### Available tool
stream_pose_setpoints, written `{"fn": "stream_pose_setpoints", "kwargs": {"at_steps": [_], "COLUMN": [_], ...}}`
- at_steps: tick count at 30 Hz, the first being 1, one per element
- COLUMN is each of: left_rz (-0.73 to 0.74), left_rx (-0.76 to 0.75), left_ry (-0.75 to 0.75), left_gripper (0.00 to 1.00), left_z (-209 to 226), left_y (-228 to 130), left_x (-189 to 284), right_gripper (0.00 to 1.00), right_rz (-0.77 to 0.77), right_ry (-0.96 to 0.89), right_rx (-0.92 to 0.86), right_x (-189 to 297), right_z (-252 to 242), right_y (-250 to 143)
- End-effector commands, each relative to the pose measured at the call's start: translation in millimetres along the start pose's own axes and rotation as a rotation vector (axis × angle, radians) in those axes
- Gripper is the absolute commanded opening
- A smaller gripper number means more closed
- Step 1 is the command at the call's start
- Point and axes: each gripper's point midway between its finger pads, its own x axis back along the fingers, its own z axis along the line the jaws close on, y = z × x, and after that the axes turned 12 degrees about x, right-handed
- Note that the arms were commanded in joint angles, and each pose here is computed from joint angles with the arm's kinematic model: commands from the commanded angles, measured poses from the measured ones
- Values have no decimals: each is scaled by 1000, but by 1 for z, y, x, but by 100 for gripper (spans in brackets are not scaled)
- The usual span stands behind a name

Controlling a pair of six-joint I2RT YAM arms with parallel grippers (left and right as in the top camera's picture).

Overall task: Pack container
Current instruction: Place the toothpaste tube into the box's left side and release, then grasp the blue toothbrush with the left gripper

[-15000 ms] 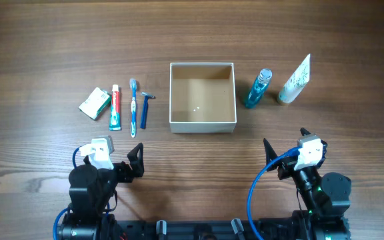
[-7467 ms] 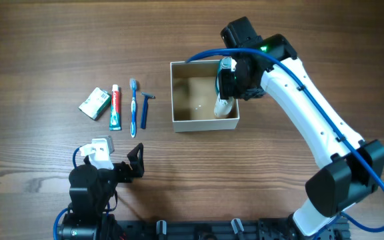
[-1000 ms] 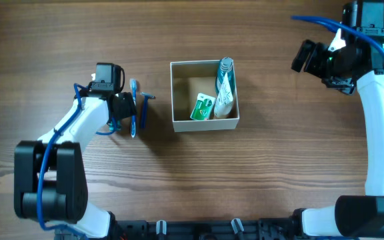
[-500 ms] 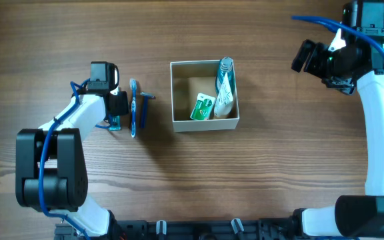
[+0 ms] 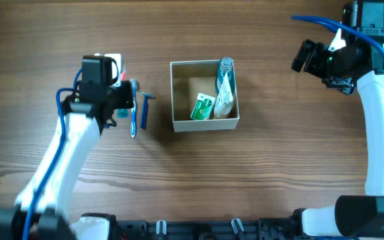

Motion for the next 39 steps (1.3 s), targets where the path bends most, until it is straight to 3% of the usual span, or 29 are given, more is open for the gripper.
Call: {"fn": "stream_pose_setpoints", "kwargs": {"at_steps": [1,2,6,14,19,20,24,27,28,31,35,39], "left_rz": [-83,-91,-63,53,-21,-67,-171,-174,-127,36,276,334], "left_rx": [-7,-32,-126,-50,-32,-17,31,96,124,185,255,267], "left_ry": [-237,-279,-336,-254,-241,-242,-250,-104,-35,62,47,80], "left_gripper": [12,17,18,13,20,29,47,51,59,65,69,68], "left_z": [-79,-98,-147,-150,-144,-140,-117,-63,-39,0,20,31], "left_y": [9,6,-20,-53,-32,-18,15,19,12,-15,-53,-68], "left_x": [41,45,29,-52,-32,-16,35,51,46,21,-34,-65], "right_gripper": [100,100,100,100,100,100,100,100,100,100,100,100], "right_rz": [7,7,7,7,7,7,7,7,7,7,7,6], "right_ry": [10,10,10,10,10,10,10,10,10,10,10,10], "right_rx": [-6,-6,-5,-6,-6,-6,-6,-5,-6,-5,-6,-6], "right_x": [-3,-3,-3,-3,-3,-3,-3,-3,-3,-3,-3,-3], "right_z": [1,1,1,1,1,1,1,1,1,1,1,1], "right_y": [0,0,0,0,0,0,0,0,0,0,0,0]}}
